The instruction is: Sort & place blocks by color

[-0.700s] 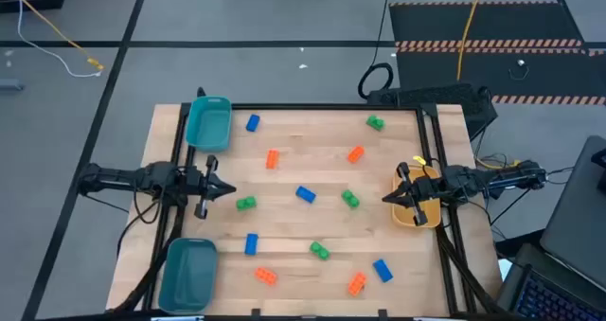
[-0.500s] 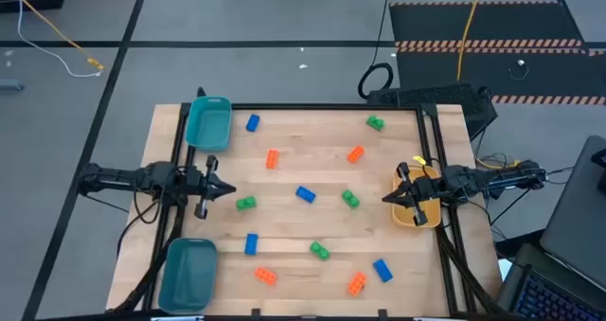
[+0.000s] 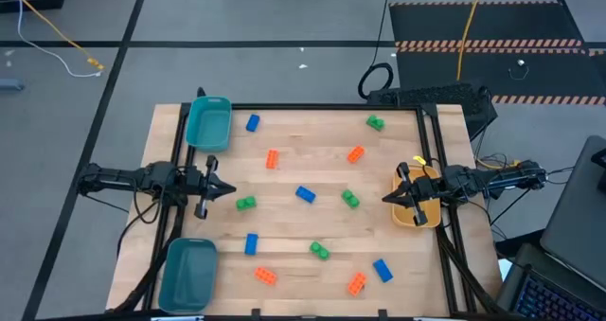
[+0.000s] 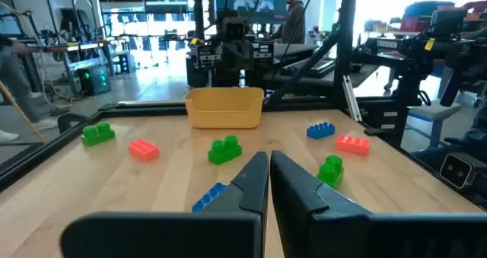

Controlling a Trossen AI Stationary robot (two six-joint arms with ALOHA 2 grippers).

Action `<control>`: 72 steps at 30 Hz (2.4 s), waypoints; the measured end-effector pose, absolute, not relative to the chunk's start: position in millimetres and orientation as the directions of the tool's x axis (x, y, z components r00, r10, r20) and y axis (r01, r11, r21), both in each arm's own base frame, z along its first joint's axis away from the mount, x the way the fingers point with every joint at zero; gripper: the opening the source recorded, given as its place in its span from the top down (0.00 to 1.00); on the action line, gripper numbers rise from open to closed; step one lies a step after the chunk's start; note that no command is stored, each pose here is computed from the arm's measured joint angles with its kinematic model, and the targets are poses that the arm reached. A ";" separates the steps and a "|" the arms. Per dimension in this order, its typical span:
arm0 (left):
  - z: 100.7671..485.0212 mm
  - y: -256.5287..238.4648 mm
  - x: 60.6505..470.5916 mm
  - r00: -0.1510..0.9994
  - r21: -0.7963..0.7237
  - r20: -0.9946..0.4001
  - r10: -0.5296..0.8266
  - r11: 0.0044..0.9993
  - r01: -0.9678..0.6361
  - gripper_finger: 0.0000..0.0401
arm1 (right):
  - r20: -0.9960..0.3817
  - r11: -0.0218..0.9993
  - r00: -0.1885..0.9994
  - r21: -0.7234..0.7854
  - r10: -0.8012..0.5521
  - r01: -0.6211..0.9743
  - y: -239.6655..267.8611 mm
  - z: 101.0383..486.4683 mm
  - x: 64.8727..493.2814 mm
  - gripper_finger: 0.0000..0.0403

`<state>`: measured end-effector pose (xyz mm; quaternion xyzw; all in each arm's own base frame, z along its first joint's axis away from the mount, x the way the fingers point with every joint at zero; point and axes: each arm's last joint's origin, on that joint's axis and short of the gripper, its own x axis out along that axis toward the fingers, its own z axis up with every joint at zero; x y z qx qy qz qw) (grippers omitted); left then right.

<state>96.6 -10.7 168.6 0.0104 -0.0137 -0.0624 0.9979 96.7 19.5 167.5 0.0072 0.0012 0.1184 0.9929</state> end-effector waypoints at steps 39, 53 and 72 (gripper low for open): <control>168.6 -10.8 96.6 0.992 0.023 0.026 -0.125 0.992 0.124 0.95 | -0.001 0.972 0.972 0.015 0.235 -0.235 19.5 167.6 96.7 1.00; 175.5 -10.3 96.3 0.989 0.015 0.097 -0.110 0.994 0.109 0.95 | 0.077 0.971 0.969 0.018 0.236 -0.238 19.5 175.1 96.4 1.00; 197.2 -0.5 92.0 0.926 -0.041 0.308 0.219 0.975 -0.217 0.91 | 0.279 0.995 0.959 -0.060 -0.056 0.075 10.7 195.4 94.5 0.89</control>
